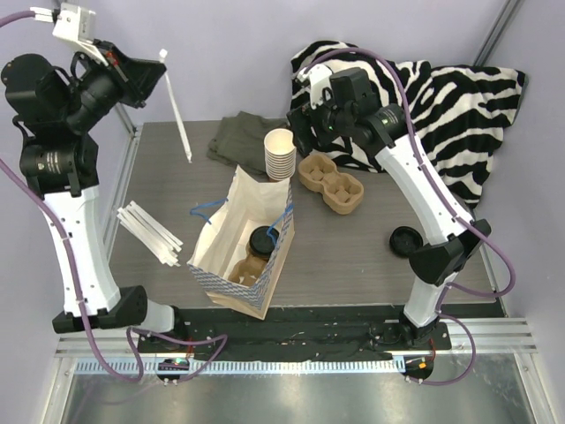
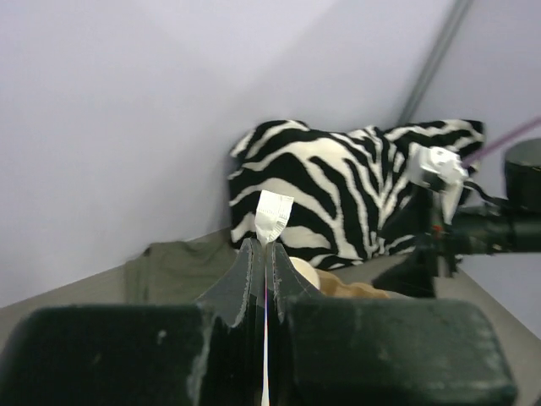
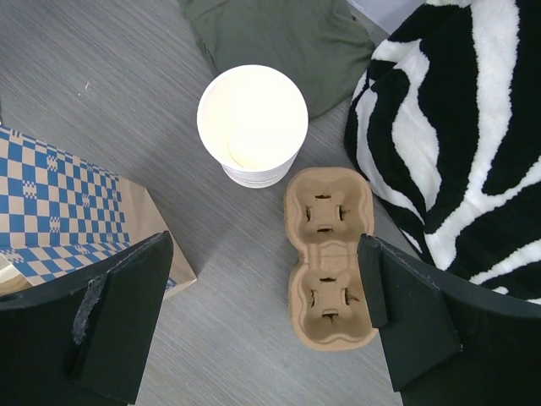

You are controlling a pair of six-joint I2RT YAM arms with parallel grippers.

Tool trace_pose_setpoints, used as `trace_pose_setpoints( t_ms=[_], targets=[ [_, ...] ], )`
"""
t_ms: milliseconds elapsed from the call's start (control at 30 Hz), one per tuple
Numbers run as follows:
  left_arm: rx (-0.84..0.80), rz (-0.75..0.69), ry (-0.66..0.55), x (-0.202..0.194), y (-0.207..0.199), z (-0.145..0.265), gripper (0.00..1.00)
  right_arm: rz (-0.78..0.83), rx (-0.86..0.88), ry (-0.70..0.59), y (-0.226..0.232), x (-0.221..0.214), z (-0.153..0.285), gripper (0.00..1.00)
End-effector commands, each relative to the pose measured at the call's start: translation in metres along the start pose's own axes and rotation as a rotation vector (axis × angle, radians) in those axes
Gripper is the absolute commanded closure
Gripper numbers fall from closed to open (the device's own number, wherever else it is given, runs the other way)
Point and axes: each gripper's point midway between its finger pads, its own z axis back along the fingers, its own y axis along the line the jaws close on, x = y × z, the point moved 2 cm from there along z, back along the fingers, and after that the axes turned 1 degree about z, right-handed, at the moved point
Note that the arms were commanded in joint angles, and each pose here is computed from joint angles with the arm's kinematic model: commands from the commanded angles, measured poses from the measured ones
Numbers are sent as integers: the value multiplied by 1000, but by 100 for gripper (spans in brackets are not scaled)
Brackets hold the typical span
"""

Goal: Pack the takeout coffee

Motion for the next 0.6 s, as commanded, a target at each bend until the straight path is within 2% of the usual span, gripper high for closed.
trace_pose_setpoints(
  t_ms=[0, 100, 267, 300, 333, 400, 467, 500, 567],
  targets=[
    [-175, -15, 41, -9, -55, 8, 100, 0, -37, -112, -4, 26, 31, 0],
    [-274, -15, 105, -30, -92, 7, 100, 7, -69, -128, -9, 30, 37, 0],
    [-330, -62, 200, -64, -122, 6, 100, 26, -87, -135, -12, 30, 46, 0],
    [-345, -61, 241, -82, -131, 3, 100, 25, -121, -131, -17, 29, 47, 0],
    [-288, -77, 243, -86, -128, 1, 100, 27, -123, -134, -17, 29, 50, 0],
    [-305, -84, 302, -114, -137, -2, 100, 34, -130, -134, -18, 29, 52, 0],
    [-281, -107, 296, -123, -138, 0, 100, 43, -139, -135, -19, 28, 56, 0],
    [-290, -114, 345, -147, -142, 0, 100, 48, -151, -134, -21, 28, 57, 0],
    [-257, -133, 331, -153, -139, 5, 100, 54, -161, -132, -22, 26, 61, 0]
  ],
)
